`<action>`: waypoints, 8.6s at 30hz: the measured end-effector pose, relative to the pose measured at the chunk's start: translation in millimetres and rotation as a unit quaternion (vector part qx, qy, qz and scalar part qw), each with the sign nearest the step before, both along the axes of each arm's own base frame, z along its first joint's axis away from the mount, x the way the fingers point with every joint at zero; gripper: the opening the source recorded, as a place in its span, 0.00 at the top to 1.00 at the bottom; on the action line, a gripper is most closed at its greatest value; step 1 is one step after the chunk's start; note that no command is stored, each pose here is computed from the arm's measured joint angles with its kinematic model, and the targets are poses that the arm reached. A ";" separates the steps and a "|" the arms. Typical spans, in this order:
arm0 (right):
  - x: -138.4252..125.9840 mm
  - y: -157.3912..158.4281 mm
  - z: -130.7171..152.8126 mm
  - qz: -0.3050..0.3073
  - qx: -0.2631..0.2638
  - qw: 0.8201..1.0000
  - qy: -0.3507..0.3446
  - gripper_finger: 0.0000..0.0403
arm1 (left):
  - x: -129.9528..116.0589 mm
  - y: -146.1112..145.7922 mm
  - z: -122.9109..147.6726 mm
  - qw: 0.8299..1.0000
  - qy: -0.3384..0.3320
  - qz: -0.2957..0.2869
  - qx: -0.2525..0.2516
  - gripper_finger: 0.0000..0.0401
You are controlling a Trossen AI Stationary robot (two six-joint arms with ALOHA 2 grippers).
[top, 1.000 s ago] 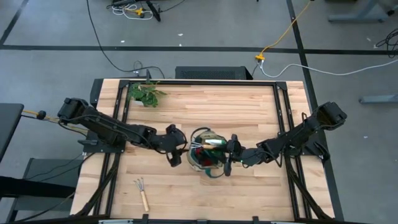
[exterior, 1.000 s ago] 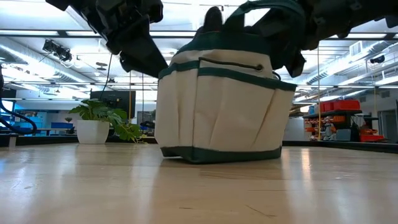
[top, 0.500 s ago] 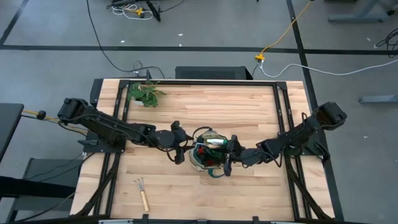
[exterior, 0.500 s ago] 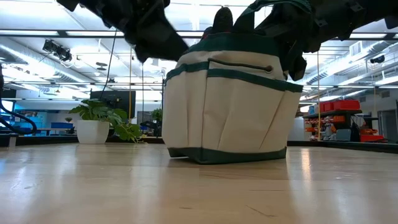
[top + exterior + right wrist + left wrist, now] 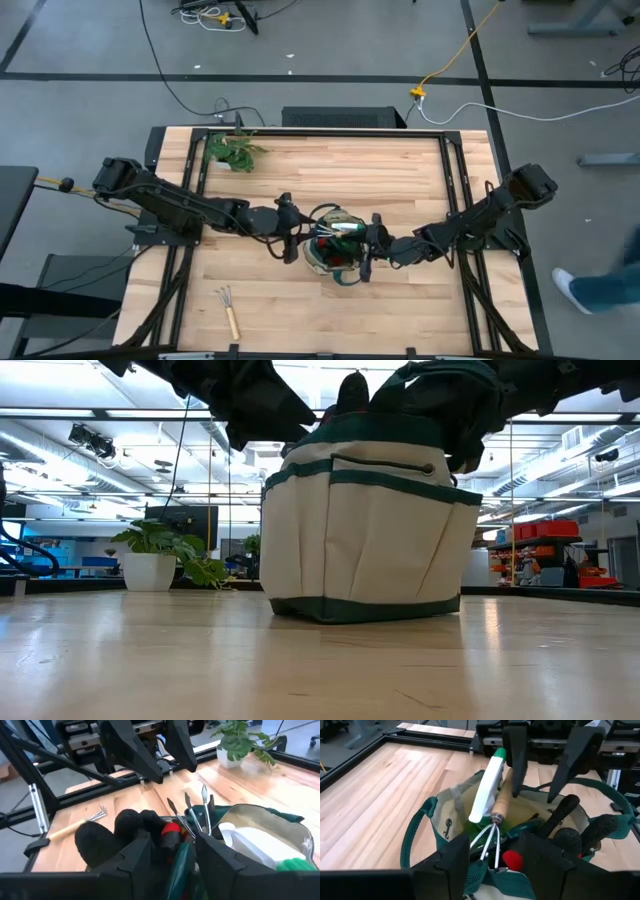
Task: Pick & Place Garden tools in Gardening bag
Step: Put the light brown rake into the green gardening bag
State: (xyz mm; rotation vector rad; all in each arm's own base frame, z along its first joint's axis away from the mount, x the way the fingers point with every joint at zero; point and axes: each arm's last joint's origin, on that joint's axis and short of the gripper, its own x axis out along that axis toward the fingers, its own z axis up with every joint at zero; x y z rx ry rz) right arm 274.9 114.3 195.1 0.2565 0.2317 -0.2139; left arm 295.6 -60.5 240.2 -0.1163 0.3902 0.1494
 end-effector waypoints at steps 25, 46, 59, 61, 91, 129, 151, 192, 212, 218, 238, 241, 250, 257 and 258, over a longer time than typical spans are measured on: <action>20.1 2.3 54.5 0.027 -0.061 0.957 0.281 0.69 | -1.0 0.1 -2.3 1.000 0.013 0.000 0.003 0.55; 27.7 -18.8 61.3 0.039 -0.088 0.938 0.333 0.69 | -1.2 0.2 -2.9 1.000 0.016 0.000 0.003 0.55; 43.3 -25.6 36.9 0.073 -0.077 0.921 0.375 0.69 | -1.5 0.3 -3.6 1.000 0.020 0.000 0.004 0.55; 43.9 -25.8 37.1 0.073 -0.081 0.922 0.372 0.69 | -1.4 0.3 -3.5 1.000 0.020 0.000 0.004 0.55; 50.0 -24.6 64.6 0.072 -0.085 0.925 0.363 0.70 | -1.5 -0.8 -3.9 1.000 0.022 -0.016 -0.003 0.55; 58.5 -30.5 47.7 0.067 -0.088 0.914 0.391 0.89 | -2.0 -0.9 -4.9 0.999 0.029 -0.020 -0.005 0.55; 66.3 -6.3 75.4 0.019 -0.102 0.949 0.296 0.89 | -2.8 -1.4 -5.3 0.999 0.034 -0.024 -0.002 0.55; 52.2 27.2 56.8 -0.013 -0.096 0.981 0.168 1.00 | -33.9 -9.5 -3.5 0.990 0.117 0.019 -0.070 0.55; 47.9 25.3 51.7 -0.009 -0.141 0.969 0.204 1.00 | -86.2 -70.9 -3.5 0.907 0.265 -0.025 -0.326 0.65; 47.2 25.3 50.9 -0.005 -0.141 0.968 0.209 1.00 | -79.9 -99.4 2.6 0.903 0.201 -0.086 -0.369 0.72; 49.0 27.6 52.0 0.018 -0.122 0.972 0.202 1.00 | -52.2 -171.8 -0.6 0.863 0.425 -0.036 -0.269 0.79; 49.0 27.6 52.0 0.020 -0.125 0.971 0.202 1.00 | -54.0 -177.8 -11.1 0.842 0.478 -0.015 -0.250 0.79; 49.5 28.0 52.5 0.032 -0.141 0.968 0.203 1.00 | -85.5 -188.4 -23.6 0.749 0.567 0.184 -0.290 0.79; 50.4 28.7 53.7 0.040 -0.151 0.968 0.198 1.00 | -100.8 -208.4 -12.0 0.754 0.447 0.282 -0.390 0.79; 50.5 28.9 53.6 0.044 -0.150 0.967 0.199 1.00 | -99.8 -209.6 -11.4 0.756 0.427 0.290 -0.402 0.79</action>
